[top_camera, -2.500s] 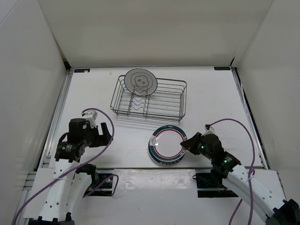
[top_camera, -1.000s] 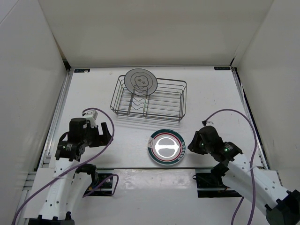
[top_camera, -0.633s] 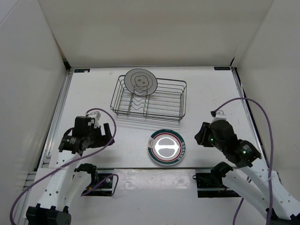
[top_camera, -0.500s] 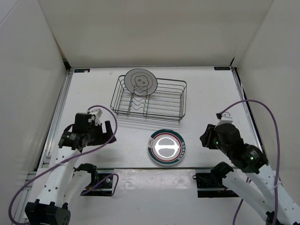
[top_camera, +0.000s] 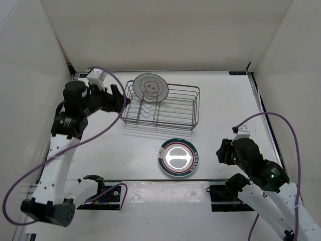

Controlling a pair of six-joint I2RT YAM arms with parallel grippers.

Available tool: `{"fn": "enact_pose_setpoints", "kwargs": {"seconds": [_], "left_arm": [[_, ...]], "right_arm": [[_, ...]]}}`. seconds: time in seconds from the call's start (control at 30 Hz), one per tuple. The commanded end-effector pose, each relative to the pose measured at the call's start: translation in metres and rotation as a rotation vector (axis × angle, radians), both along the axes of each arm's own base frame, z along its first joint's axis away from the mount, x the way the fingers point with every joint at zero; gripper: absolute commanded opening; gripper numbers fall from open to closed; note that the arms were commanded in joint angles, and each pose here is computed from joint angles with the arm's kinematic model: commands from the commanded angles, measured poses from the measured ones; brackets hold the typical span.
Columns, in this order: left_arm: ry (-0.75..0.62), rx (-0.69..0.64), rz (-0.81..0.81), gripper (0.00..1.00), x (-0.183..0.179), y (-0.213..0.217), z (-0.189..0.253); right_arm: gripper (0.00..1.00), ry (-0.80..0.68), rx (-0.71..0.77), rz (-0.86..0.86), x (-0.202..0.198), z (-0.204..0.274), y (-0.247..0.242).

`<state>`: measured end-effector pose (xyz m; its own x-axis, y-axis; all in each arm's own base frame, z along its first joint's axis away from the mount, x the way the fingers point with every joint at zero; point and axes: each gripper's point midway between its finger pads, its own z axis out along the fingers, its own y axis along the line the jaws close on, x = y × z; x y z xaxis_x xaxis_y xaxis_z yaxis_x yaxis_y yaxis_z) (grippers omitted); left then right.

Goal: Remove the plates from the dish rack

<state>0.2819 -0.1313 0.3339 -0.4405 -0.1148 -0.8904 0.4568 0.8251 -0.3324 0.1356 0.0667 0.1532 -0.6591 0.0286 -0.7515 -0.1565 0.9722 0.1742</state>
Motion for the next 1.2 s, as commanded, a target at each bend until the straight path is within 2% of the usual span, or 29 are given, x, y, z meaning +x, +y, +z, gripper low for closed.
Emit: {"fn": "enact_pose_setpoints", "kwargs": {"seconds": [0.0, 0.03, 0.2, 0.23, 0.27, 0.37, 0.4, 0.43, 0.5, 0.6, 0.63, 0.7, 0.8, 0.83, 0.9, 1.17], "left_arm": [[-0.151, 0.107, -0.081, 0.92, 0.019, -0.01, 0.033], [-0.202, 0.141, -0.108, 0.92, 0.022, -0.015, 0.044], [-0.313, 0.344, -0.155, 0.95, 0.07, -0.027, 0.034], [-0.334, 0.359, -0.191, 0.95, 0.07, -0.04, 0.031], [-0.42, 0.413, -0.195, 0.97, 0.082, -0.044, 0.038], [-0.519, 0.512, -0.222, 1.0, 0.096, -0.068, 0.042], [-0.495, 0.577, -0.254, 1.0, 0.115, -0.077, 0.019], [-0.558, 0.608, -0.263, 1.0, 0.118, -0.086, 0.041], [-0.551, 0.682, -0.325, 1.0, 0.134, -0.103, 0.022], [-0.607, 0.739, -0.321, 1.0, 0.169, -0.119, 0.029], [-0.567, 0.77, -0.336, 1.0, 0.183, -0.123, 0.003], [-0.584, 0.821, -0.335, 1.0, 0.196, -0.123, -0.007], [-0.584, 0.813, -0.314, 1.0, 0.219, -0.123, -0.009], [-0.517, 0.816, -0.349, 1.0, 0.227, -0.126, -0.039], [-0.503, 0.789, -0.357, 0.98, 0.236, -0.123, -0.043], [-0.486, 0.761, -0.376, 0.76, 0.263, -0.115, -0.068]], "right_arm": [[0.54, -0.035, -0.015, 0.041, 0.007, 0.003, 0.005], [0.56, -0.033, -0.015, 0.046, 0.007, 0.003, 0.006], [0.56, -0.039, -0.014, 0.064, 0.007, 0.003, 0.008], [0.56, -0.042, -0.012, 0.064, 0.007, 0.003, 0.008], [0.57, -0.048, -0.009, 0.066, 0.007, 0.003, 0.008], [0.58, -0.05, -0.003, 0.071, 0.007, 0.002, 0.009], [0.58, -0.058, -0.002, 0.085, 0.006, 0.003, 0.01], [0.58, -0.058, -0.002, 0.084, 0.007, 0.002, 0.01], [0.58, -0.064, 0.006, 0.087, 0.006, 0.003, 0.011], [0.6, -0.069, 0.005, 0.09, 0.006, 0.002, 0.011], [0.6, -0.073, 0.007, 0.089, 0.007, 0.004, 0.011], [0.6, -0.067, 0.004, 0.094, 0.007, 0.003, 0.012], [0.63, -0.06, 0.002, 0.094, 0.006, 0.001, 0.012], [0.63, -0.059, 0.003, 0.096, 0.006, 0.0, 0.013], [0.64, -0.062, 0.003, 0.094, 0.007, 0.0, 0.012], [0.64, -0.053, 0.002, 0.114, 0.006, -0.002, 0.016]]}}
